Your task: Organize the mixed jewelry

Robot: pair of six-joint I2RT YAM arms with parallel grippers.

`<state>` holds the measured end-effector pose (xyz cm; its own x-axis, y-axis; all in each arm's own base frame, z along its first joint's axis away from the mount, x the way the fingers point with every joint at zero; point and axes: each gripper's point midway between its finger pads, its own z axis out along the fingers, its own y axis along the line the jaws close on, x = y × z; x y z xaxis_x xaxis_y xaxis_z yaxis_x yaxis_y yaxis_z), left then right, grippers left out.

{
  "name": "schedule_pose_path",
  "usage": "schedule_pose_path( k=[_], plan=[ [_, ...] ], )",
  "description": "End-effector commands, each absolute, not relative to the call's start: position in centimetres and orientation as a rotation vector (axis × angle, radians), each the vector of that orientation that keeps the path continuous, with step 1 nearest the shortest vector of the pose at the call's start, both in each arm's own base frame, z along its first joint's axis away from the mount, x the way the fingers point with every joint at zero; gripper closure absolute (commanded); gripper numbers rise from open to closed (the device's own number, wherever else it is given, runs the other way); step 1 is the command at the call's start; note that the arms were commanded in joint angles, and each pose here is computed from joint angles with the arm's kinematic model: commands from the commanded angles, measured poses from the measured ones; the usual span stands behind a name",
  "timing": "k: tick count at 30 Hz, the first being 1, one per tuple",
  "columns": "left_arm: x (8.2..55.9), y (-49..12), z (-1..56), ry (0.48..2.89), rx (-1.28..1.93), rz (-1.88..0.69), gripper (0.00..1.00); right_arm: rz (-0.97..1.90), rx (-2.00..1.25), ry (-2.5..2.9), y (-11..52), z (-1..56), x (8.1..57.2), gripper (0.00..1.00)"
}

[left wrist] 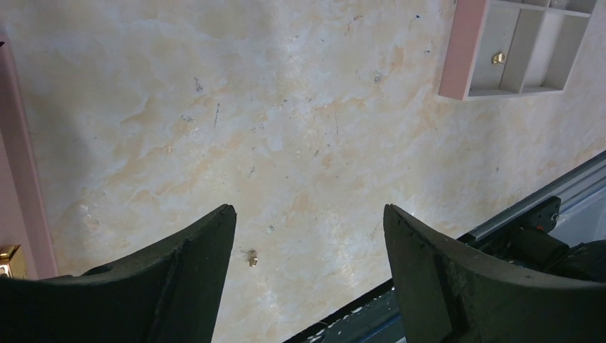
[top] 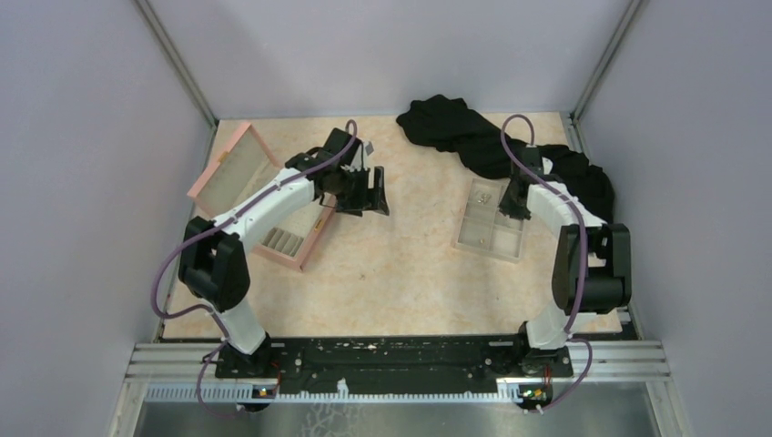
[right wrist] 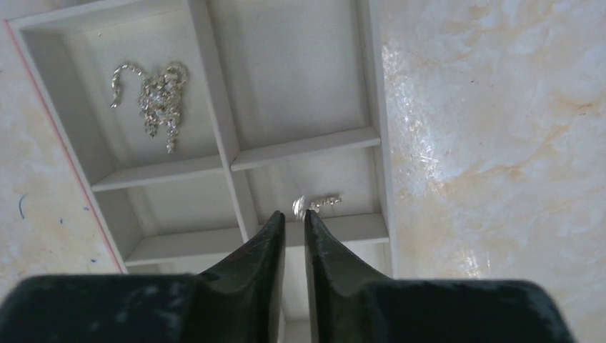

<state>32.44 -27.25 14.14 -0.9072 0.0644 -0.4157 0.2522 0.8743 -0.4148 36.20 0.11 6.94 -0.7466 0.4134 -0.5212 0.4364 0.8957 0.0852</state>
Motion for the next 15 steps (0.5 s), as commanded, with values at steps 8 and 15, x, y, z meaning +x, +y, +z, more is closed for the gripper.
schedule_pose_path(
  k=[8,15],
  plan=[
    [29.5,-27.2,12.7,2.718,0.256,-0.518,0.14,-0.016,0.593,2.412,-0.2,9.9,38.4,0.73],
    [25.7,-25.3,8.6,2.770,0.250,-0.431,0.18,0.092,0.582,2.319,0.8,13.4,37.8,0.73]
  ],
)
